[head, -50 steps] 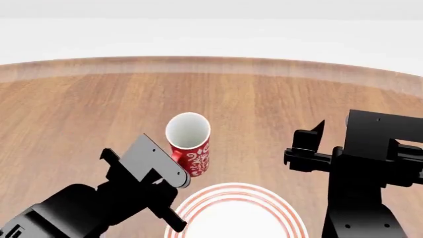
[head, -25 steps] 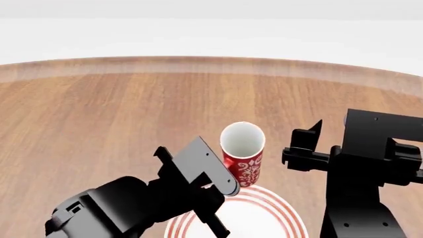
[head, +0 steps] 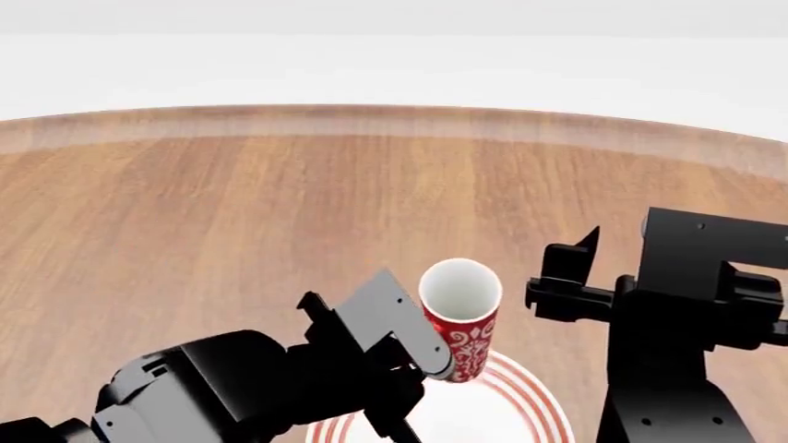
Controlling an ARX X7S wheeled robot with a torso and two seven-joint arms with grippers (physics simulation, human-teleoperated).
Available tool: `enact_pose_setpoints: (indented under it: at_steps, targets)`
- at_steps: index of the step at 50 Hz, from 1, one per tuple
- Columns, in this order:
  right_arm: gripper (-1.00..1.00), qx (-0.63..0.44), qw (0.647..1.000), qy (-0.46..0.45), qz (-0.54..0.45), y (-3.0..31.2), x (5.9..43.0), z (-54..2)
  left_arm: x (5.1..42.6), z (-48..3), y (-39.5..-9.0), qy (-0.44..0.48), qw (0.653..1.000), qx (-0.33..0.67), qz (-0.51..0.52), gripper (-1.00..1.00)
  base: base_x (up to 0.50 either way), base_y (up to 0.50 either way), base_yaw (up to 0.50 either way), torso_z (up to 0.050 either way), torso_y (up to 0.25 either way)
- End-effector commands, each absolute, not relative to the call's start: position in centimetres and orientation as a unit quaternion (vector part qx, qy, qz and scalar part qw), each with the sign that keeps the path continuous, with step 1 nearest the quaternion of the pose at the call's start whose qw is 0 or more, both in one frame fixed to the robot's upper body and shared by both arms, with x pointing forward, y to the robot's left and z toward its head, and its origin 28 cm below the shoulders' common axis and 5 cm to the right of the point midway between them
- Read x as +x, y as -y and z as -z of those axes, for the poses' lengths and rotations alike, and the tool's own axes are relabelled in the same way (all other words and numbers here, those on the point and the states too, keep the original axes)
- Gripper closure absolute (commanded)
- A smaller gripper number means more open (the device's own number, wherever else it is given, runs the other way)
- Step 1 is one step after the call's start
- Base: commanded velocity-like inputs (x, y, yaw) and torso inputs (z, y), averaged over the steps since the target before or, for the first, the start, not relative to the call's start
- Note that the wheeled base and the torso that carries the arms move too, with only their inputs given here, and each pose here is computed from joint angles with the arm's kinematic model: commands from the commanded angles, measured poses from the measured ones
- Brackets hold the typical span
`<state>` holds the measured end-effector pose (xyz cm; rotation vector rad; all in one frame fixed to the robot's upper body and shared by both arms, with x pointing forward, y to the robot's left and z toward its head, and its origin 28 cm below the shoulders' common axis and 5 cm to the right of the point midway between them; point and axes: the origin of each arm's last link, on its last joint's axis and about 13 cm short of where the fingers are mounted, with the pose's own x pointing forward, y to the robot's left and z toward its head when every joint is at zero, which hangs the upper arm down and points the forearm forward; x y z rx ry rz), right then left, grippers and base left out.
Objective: Pick up the red mug and put it on the plate
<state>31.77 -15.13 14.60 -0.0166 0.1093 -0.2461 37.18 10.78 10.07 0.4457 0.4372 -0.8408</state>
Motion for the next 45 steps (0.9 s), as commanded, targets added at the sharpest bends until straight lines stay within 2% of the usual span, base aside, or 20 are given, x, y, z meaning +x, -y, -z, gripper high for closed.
enact_pose_setpoints:
  at_steps: [1,16,45]
  targets:
    - [-1.0,-0.007,0.991,-0.054,0.121,15.0,31.8,-14.5,36.9,-9.6,-11.0,-0.239,0.854,0.212,0.411,1.0,0.0,0.0,0.0,0.0,0.0]
    - [-1.0,-0.008,0.992,-0.054,0.118,14.9,31.9,-14.6,36.7,-9.9,-11.1,-0.295,0.84,0.139,0.434,1.0,0.0,0.0,0.0,0.0,0.0]
    - [-1.0,-0.006,0.991,-0.062,0.117,14.9,32.1,-13.7,36.3,-8.5,-12.2,-0.341,0.836,0.149,0.404,1.0,0.0,0.0,0.0,0.0,0.0]
